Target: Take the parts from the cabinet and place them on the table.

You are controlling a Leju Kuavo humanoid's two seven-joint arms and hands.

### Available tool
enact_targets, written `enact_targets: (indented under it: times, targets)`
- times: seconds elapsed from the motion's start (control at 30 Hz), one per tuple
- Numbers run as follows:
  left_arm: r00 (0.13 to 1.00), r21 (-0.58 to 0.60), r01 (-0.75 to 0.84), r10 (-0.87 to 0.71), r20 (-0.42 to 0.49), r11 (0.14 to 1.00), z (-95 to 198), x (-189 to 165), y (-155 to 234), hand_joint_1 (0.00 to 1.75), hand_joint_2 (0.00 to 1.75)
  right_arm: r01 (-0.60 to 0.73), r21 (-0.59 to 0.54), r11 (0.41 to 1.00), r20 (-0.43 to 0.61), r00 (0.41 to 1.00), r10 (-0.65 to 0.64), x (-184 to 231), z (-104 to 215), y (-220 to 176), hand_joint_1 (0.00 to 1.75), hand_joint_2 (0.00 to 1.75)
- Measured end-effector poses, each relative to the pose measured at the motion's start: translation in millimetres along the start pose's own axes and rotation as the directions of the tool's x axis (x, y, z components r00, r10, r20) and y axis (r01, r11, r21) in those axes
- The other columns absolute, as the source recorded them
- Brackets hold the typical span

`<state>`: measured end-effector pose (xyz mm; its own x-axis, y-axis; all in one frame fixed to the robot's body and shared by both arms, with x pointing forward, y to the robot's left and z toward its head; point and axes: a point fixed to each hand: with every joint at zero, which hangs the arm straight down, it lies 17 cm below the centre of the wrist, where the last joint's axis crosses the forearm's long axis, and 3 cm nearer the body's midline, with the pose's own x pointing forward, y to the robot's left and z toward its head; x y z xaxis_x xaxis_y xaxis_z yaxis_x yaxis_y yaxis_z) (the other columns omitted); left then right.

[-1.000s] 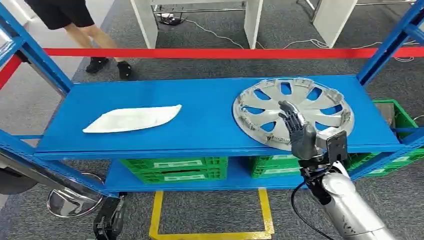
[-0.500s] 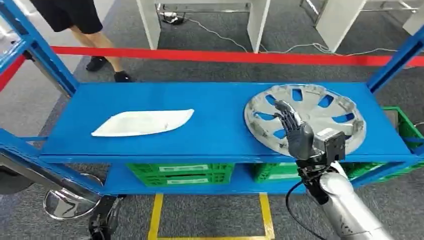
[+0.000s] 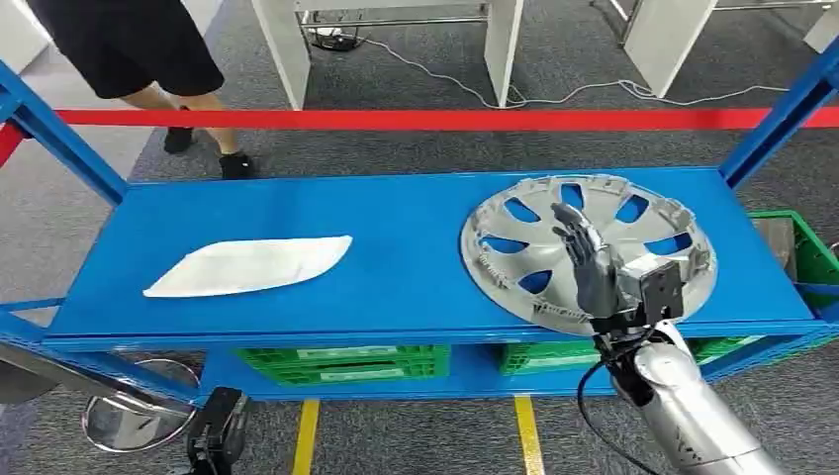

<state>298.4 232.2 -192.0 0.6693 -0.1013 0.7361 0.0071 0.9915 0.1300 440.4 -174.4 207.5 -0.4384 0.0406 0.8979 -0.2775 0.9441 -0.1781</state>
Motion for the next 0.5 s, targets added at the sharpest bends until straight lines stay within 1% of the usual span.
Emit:
enact_targets:
  times: [0.13, 0.2, 0.3, 0.4, 0.5]
  targets:
    - [1.000, -0.002, 0.001, -0.001, -0.019, 1.000, 2, -8, 0, 0.00, 0.00, -0.046, -0.026, 0.999, -0.082, 0.996, 0.043, -18, -1, -7, 0.00, 1.75]
    - [1.000, -0.002, -0.002, 0.002, -0.027, 1.000, 2, -9, 1, 0.00, 0.00, -0.116, -0.064, 0.991, -0.110, 0.988, 0.109, -24, -8, -18, 0.00, 1.75]
    - [1.000, 0.002, -0.003, 0.003, -0.031, 1.000, 1, -10, 4, 0.00, 0.00, -0.293, -0.108, 0.950, -0.146, 0.950, 0.277, -32, -16, -35, 0.00, 1.75]
    - [0.999, 0.003, -0.002, 0.003, -0.038, 1.000, 3, -15, 5, 0.00, 0.00, -0.385, -0.090, 0.918, -0.163, 0.915, 0.368, -40, -15, -35, 0.00, 1.75]
    - [0.999, 0.005, -0.004, 0.004, -0.034, 1.000, 2, -13, 7, 0.00, 0.00, -0.451, -0.059, 0.890, -0.165, 0.884, 0.437, -44, -13, -31, 0.00, 1.75]
